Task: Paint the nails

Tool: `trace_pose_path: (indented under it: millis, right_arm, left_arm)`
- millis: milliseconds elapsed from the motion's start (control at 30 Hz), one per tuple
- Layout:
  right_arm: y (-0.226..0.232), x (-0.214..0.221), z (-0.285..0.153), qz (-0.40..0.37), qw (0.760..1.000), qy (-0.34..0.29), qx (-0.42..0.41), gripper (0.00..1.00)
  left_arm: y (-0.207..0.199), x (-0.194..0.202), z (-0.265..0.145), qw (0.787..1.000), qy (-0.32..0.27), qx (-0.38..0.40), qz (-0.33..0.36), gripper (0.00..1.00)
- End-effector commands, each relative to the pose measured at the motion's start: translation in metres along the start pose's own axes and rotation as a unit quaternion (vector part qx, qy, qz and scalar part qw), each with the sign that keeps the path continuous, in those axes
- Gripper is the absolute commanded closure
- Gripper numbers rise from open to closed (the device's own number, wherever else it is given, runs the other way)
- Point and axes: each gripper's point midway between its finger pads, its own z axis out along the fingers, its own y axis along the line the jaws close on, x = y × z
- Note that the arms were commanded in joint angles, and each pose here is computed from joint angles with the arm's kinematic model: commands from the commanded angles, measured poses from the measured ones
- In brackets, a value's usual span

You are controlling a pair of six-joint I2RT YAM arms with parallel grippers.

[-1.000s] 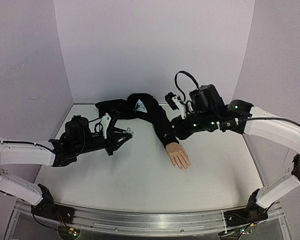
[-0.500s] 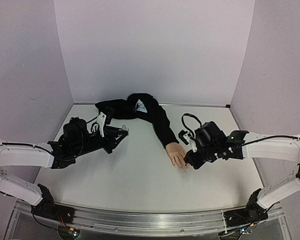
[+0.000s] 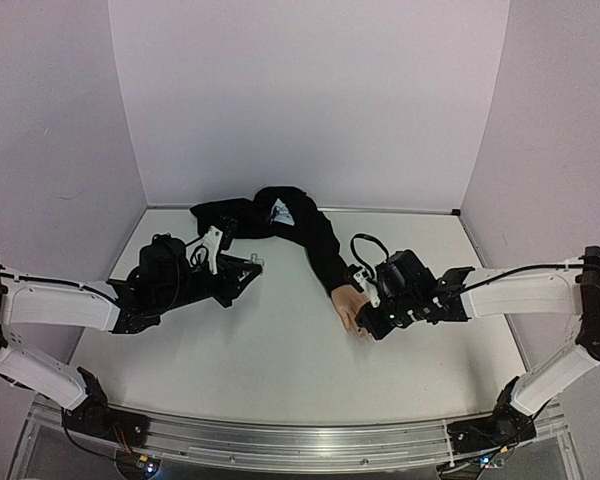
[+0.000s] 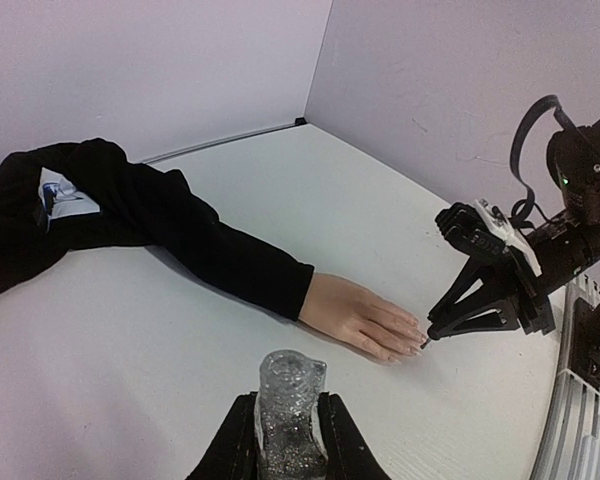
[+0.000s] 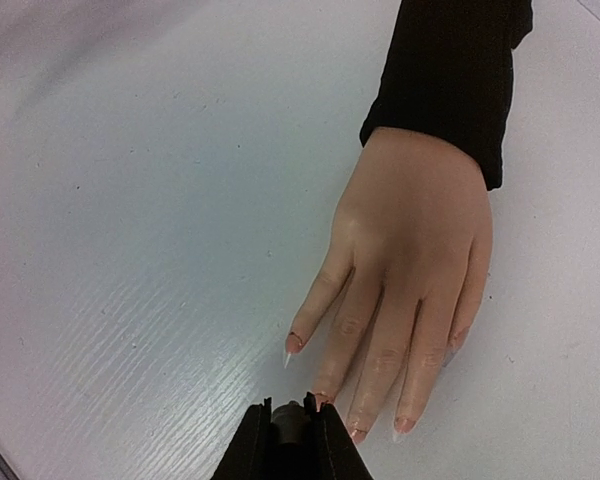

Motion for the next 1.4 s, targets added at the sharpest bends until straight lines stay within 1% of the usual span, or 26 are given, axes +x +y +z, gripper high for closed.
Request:
trace_pose_path:
  millis: [0,67,300,900,1367]
  right_arm:
    - [0.002,-0.022,-0.006,-0.005,0.999,-0.033,0.000,1.00]
    - [0.009,-0.024,-0.005,-0.009,0.999,-0.036,-0.018,1.00]
    - [0.008,-0.034,0.008,-0.010,0.999,-0.032,-0.014,1.00]
    - [0.004,-0.028,0.027,-0.010,1.000,-0.010,0.008,1.00]
    - [-0.001,-0.026,0.030,-0.013,1.000,-0.006,0.028,1.00]
  left_arm:
    - [-0.006,-0.036,0.000,0.999,-0.046,0.006,0.003,1.00]
    - [-0.004,-0.035,-0.003,0.999,-0.048,0.001,0.003,1.00]
    - [-0.003,-0.035,-0.005,0.999,-0.049,-0.003,0.004,1.00]
    - [-0.003,-0.032,-0.006,0.999,-0.047,-0.003,0.008,1.00]
    - [-0.003,-0.031,-0.006,0.999,-0.045,-0.003,0.009,1.00]
